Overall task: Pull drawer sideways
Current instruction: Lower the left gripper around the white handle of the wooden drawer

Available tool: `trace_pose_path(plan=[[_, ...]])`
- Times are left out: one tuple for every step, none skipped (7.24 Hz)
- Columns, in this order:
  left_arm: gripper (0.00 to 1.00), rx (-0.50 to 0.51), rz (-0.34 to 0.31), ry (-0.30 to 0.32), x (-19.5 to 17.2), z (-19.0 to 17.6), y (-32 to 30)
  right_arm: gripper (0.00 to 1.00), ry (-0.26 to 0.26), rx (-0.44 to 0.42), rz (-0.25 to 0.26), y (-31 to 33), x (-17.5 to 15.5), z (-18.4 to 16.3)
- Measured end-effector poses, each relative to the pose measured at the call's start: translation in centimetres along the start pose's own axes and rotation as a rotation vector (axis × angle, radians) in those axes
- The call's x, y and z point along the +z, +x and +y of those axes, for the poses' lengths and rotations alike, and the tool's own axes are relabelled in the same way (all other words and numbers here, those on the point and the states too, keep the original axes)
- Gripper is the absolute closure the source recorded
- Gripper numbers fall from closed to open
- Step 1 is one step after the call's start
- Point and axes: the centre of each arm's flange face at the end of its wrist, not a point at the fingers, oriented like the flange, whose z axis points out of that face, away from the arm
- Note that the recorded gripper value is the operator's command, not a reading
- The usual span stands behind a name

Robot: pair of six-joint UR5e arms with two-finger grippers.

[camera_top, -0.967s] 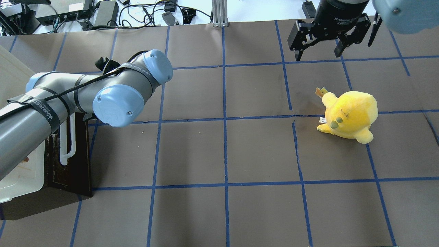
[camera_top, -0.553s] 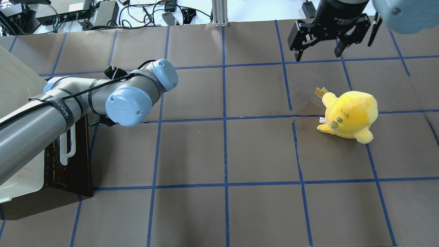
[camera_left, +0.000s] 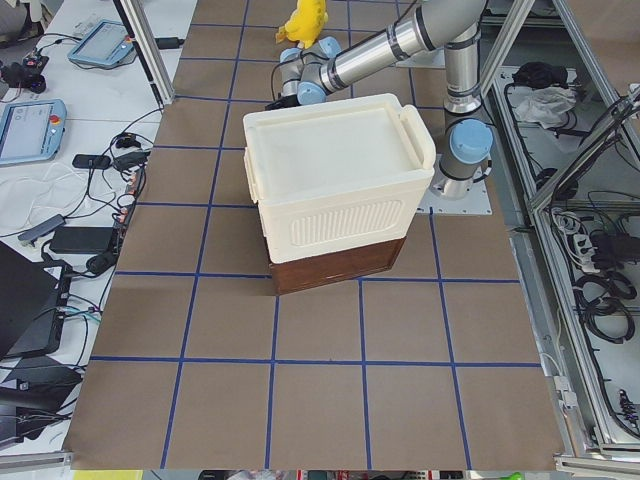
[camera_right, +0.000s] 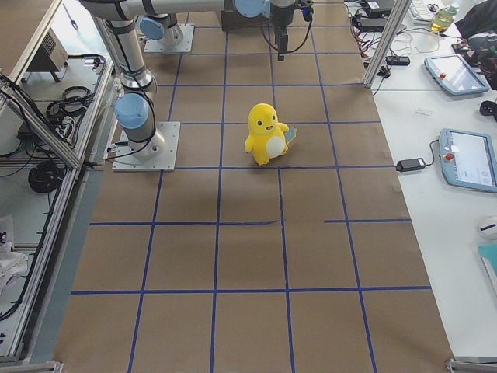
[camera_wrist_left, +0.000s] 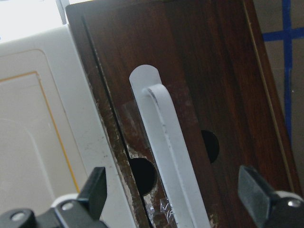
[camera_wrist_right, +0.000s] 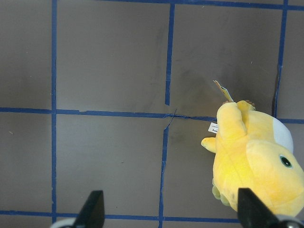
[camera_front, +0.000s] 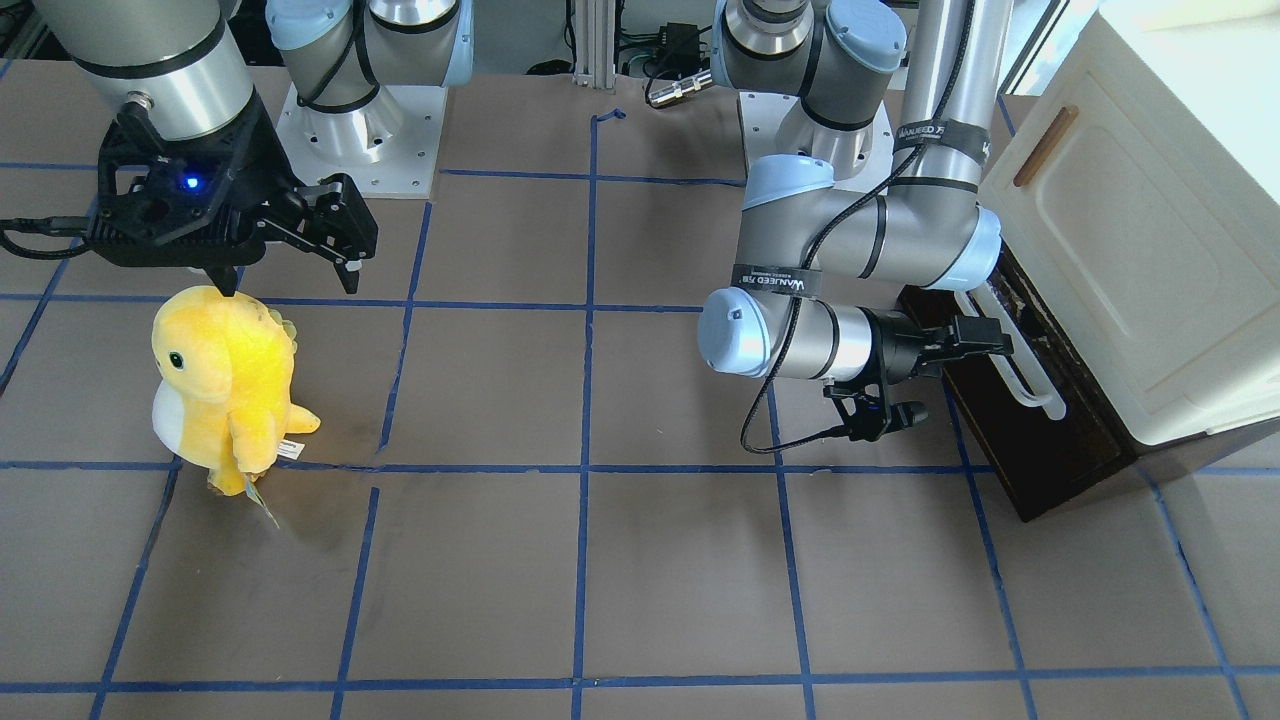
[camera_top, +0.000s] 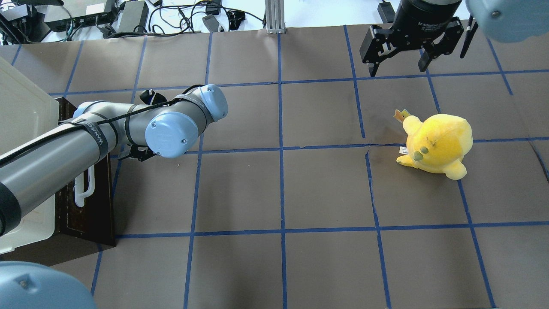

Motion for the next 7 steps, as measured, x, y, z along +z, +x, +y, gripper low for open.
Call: trace_pose_path(plan=[[0.01, -0.034, -0.005, -0.007, 0.3, 0.1, 0.6, 0.0, 0.0, 0.0, 0.0, 0.0, 0.0, 0.0], [0.01, -0.071, -0.01, -0.014, 0.7, 0.2, 1.3, 0.0, 0.0, 0.0, 0.0, 0.0, 0.0, 0.0], [0.01, -0.092, -0.014, -0.026, 1.3, 0.4, 1.6, 0.0, 0.0, 0.0, 0.0, 0.0, 0.0, 0.0], [0.02, -0.101, -0.014, -0.043, 2.2, 0.4, 1.6, 0.0, 0.0, 0.0, 0.0, 0.0, 0.0, 0.0], [0.02, -0.114, -0.015, -0.054, 2.8, 0.4, 1.5, 0.0, 0.0, 0.0, 0.0, 0.0, 0.0, 0.0], [0.03, -0.13, -0.015, -0.06, 3.1, 0.4, 1.4, 0.0, 0.0, 0.0, 0.0, 0.0, 0.0, 0.0], [0.07, -0.134, -0.019, -0.06, 3.2, 0.4, 1.4, 0.0, 0.0, 0.0, 0.0, 0.0, 0.0, 0.0]])
